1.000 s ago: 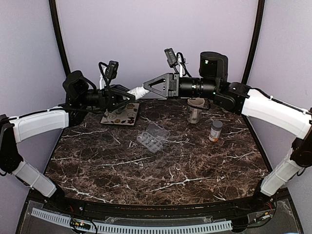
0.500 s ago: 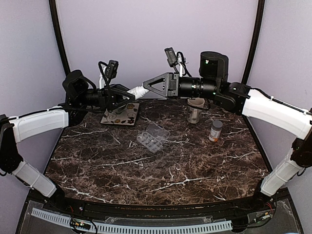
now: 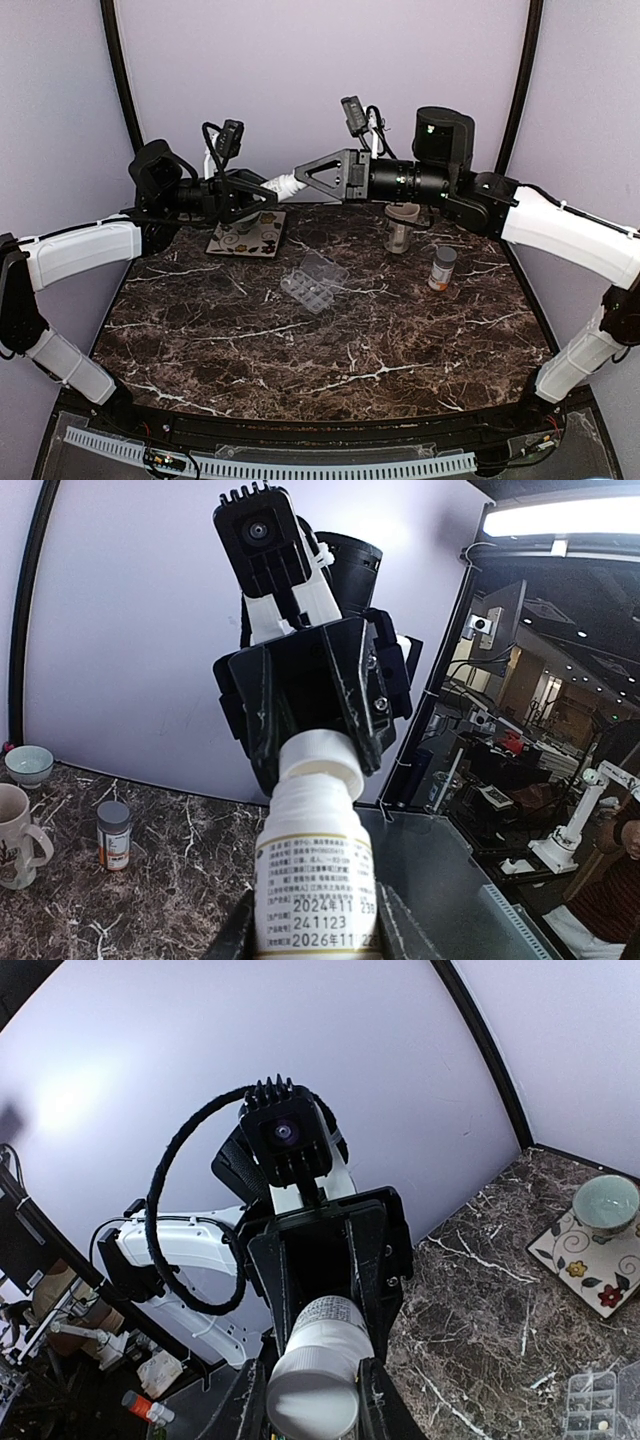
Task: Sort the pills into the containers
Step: Close the lid of the pill bottle on the pill bottle.
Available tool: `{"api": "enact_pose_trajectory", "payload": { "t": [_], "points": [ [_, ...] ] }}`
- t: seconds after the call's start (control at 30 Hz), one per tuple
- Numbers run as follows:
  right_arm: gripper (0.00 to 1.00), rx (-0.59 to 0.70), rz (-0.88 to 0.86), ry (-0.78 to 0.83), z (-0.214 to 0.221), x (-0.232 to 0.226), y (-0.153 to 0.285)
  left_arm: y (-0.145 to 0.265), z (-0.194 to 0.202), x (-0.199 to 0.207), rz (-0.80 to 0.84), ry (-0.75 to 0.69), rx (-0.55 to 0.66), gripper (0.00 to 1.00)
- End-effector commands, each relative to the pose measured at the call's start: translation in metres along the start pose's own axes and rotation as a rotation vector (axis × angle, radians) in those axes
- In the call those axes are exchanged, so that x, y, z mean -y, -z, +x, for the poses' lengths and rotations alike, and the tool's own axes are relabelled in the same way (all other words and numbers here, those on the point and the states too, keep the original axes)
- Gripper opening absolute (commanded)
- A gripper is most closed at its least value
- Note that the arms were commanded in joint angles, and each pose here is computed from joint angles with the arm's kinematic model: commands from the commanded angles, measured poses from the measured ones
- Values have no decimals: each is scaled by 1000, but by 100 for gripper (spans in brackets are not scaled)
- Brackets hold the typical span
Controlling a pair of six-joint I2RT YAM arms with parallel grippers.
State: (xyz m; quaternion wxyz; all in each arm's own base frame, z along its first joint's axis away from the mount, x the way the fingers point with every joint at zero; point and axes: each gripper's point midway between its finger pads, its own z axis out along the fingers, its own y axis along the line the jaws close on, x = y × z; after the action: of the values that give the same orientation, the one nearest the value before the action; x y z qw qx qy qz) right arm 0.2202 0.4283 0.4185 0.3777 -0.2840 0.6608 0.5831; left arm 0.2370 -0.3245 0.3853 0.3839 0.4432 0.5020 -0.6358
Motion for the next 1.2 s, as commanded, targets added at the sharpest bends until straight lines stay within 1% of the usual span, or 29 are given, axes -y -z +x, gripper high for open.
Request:
{"api": "enact_pose_trajectory", "payload": {
  "t": [0.0,0.67,0.83,1.17],
  "points": [
    [0,-112,-50,-31,40,-10,-9,-7,-24,6,-7,-75,48,0],
    [0,-141,83,-2,48,23,-22,-5,-26,18,20,-82,39,0],
    [0,-147,103,-2,52,30,-24,-4,-26,22,23,-87,37,0],
    [0,-130,116,-12,46,38,-18,-2,-25,27,30,-91,34,0]
  ]
}}
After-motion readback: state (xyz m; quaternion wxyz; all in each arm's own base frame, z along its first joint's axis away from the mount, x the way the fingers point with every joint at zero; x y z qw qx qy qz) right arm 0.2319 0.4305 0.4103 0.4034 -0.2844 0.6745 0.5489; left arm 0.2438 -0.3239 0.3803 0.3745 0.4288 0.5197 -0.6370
